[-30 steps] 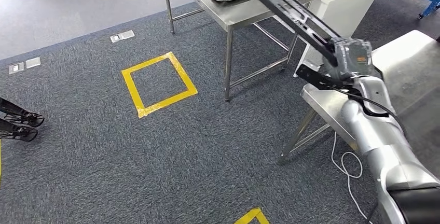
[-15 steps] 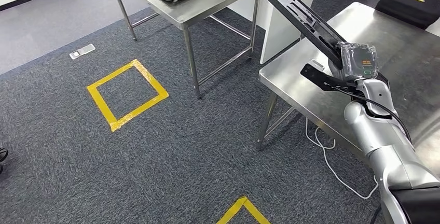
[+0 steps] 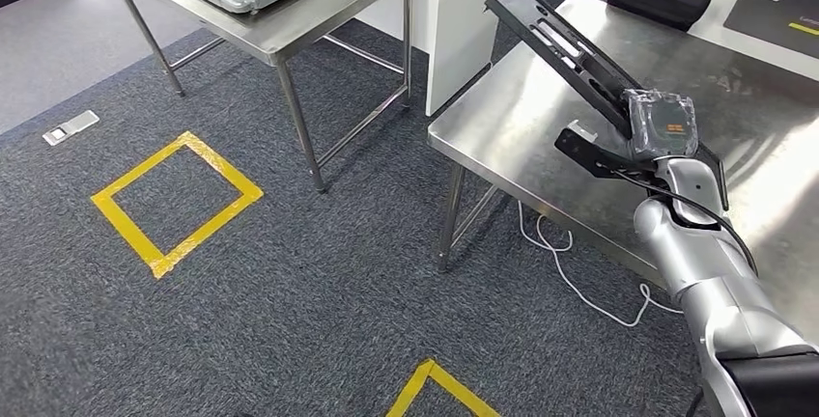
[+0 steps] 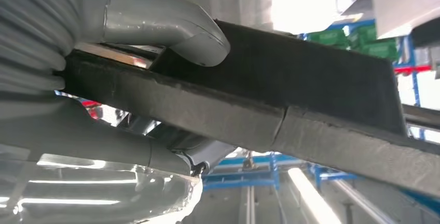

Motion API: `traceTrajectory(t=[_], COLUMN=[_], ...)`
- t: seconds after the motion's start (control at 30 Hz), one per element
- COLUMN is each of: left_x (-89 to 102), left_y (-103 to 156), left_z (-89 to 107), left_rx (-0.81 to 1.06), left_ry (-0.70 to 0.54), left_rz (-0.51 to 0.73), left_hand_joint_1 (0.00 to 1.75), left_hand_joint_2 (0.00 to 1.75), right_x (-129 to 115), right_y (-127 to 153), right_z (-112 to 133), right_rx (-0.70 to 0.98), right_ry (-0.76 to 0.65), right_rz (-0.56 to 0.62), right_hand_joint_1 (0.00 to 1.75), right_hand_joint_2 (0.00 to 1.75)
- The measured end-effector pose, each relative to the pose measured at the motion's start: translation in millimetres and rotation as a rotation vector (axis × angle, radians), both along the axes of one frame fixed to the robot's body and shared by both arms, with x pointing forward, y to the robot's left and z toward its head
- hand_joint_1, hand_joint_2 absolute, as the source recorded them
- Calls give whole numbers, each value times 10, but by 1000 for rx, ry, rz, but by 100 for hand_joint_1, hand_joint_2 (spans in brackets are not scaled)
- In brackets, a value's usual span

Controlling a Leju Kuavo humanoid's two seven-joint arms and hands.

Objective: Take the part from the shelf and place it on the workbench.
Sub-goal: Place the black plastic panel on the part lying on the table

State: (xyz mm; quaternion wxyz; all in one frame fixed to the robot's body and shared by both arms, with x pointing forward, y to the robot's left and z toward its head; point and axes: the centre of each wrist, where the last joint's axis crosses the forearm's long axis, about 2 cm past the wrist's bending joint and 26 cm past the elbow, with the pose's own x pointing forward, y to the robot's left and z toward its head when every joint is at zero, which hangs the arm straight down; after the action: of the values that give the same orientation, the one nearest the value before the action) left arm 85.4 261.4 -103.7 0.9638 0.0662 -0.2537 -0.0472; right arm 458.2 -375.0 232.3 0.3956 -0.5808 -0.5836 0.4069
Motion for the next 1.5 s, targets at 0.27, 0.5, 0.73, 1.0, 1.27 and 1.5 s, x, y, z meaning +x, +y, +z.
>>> traceTrajectory(t=[0.27, 0.5, 0.73, 1.0, 1.27, 1.5], left_x=[-13, -4, -7, 42, 31, 49], left_y=[-5, 9, 16, 16, -9, -1], left_z=[-2, -1, -3, 7, 5, 8], left_rx=[-6, -4, -8, -18, -34, -39], left_ry=[0, -2, 0, -14, -2, -2], left_rz=[8, 3, 1, 1, 2, -2], left_hand_joint_1=[0, 0, 0, 0, 0, 0], left_hand_joint_2=[0, 0, 0, 0, 0, 0], right_x=[-12, 11, 44, 88, 101, 140], right_y=[34, 220, 777, 1068, 1151, 1039], right_z=[-60, -74, -28, 133, 187, 270], right_rx=[-3, -26, -32, -66, -119, -145], right_ry=[19, 43, 67, 38, 38, 27], right_rz=[3, 174, 331, 403, 385, 348], right_hand_joint_1=[175, 175, 175, 175, 175, 175], right_hand_joint_2=[175, 175, 175, 175, 175, 175])
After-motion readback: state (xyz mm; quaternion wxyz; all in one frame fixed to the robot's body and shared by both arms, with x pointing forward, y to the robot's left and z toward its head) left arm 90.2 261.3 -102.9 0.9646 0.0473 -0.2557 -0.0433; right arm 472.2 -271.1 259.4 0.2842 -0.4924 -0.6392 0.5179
